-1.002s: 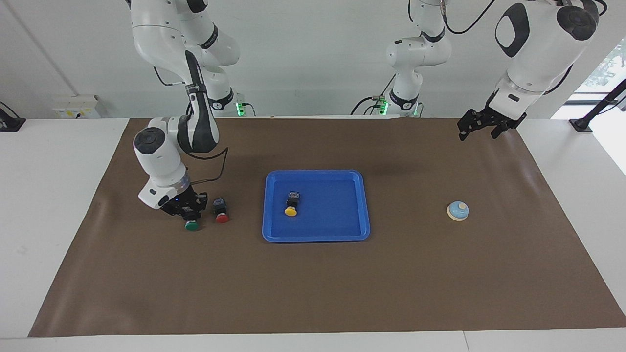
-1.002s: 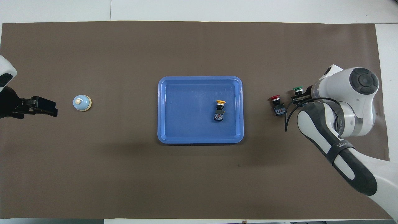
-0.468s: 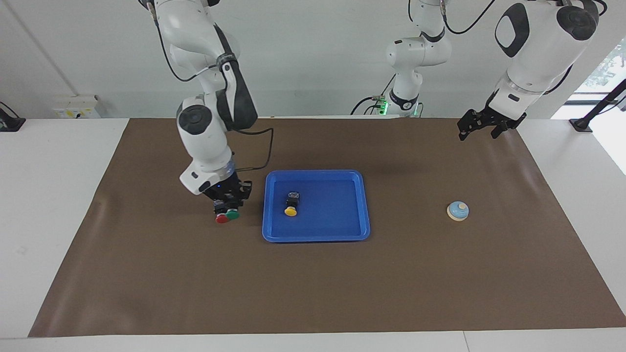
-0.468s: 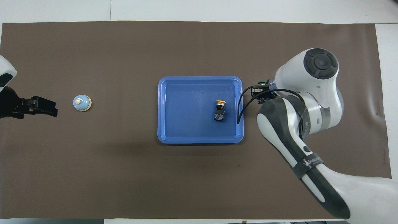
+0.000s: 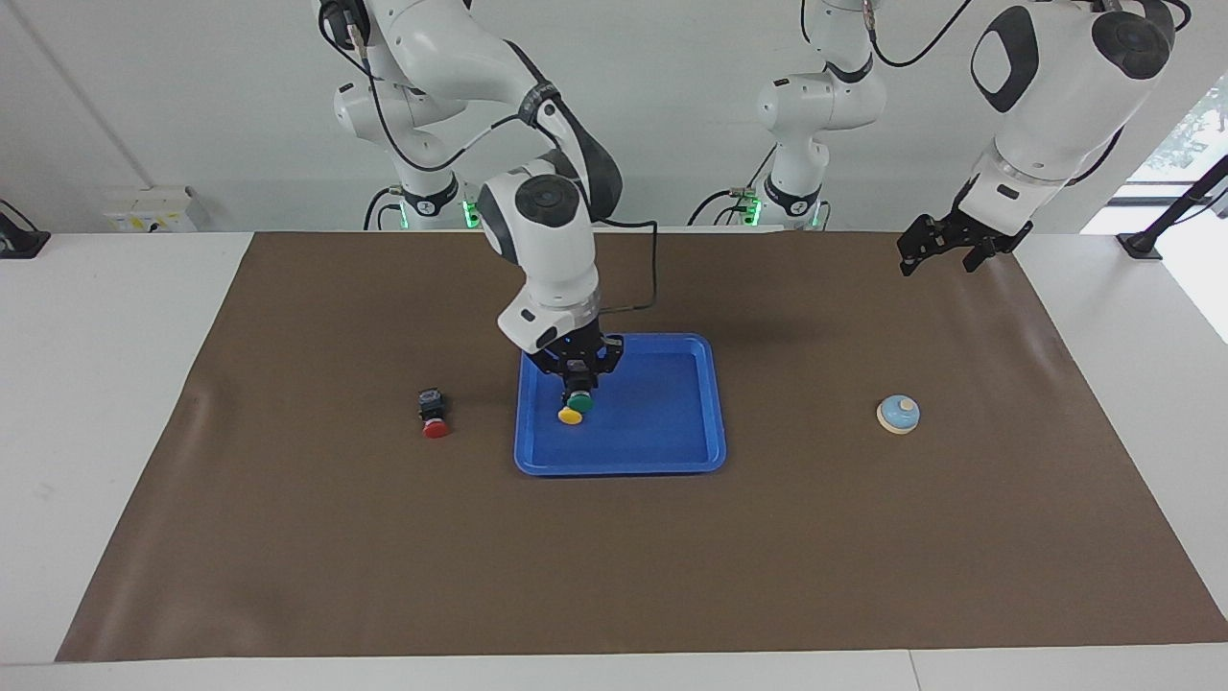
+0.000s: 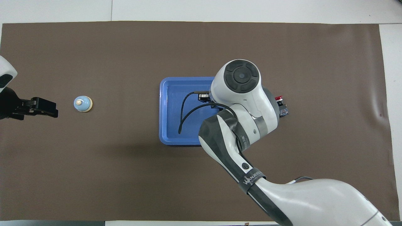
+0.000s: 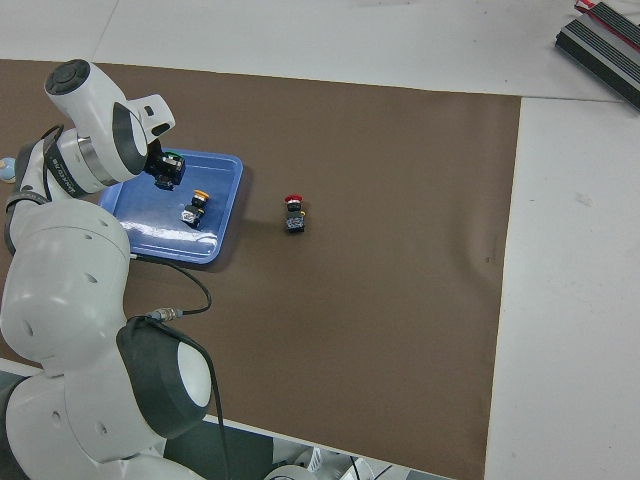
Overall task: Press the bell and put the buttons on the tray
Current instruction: 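Place the green button in the tray beside the yellow one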
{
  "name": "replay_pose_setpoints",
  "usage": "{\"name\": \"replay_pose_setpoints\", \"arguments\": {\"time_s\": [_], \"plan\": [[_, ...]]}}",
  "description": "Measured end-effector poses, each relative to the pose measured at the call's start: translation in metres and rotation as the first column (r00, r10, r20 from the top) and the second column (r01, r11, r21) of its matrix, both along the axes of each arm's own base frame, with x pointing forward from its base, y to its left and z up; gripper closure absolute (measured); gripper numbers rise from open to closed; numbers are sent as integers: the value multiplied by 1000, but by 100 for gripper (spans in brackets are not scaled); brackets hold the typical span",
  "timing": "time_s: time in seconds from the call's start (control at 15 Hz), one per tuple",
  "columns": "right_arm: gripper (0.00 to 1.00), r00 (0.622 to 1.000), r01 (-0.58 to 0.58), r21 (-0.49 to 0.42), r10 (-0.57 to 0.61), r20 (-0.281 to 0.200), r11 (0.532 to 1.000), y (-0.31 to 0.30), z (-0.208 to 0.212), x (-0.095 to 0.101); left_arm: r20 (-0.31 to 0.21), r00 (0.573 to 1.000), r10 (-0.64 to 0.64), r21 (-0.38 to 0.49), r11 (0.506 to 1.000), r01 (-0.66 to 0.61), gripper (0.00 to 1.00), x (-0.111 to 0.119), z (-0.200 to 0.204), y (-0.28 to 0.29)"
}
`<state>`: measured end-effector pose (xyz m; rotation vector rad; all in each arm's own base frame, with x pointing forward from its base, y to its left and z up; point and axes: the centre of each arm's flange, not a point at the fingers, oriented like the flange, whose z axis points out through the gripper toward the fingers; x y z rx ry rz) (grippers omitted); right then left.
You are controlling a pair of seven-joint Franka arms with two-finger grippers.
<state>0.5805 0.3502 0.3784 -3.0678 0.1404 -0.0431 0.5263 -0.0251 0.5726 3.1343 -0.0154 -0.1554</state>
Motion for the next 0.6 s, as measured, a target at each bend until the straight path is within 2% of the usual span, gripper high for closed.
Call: {"name": "replay_pose_setpoints", "arguments": {"time_s": [0.2, 0.4, 0.6], "plan": [[59, 1000, 26, -1, -26, -17, 1000, 33, -34, -2, 0, 1000, 0, 0, 1000, 0, 0, 0, 0, 0], [59, 999, 33, -8, -34, -29, 999, 53, -46, -14, 0, 1000, 0, 0, 1000, 0, 0, 0, 0, 0], [59, 999, 43, 3, -43, -9, 999, 49, -57, -14, 0, 1000, 0, 0, 1000, 0, 0, 0, 0, 0]]}}
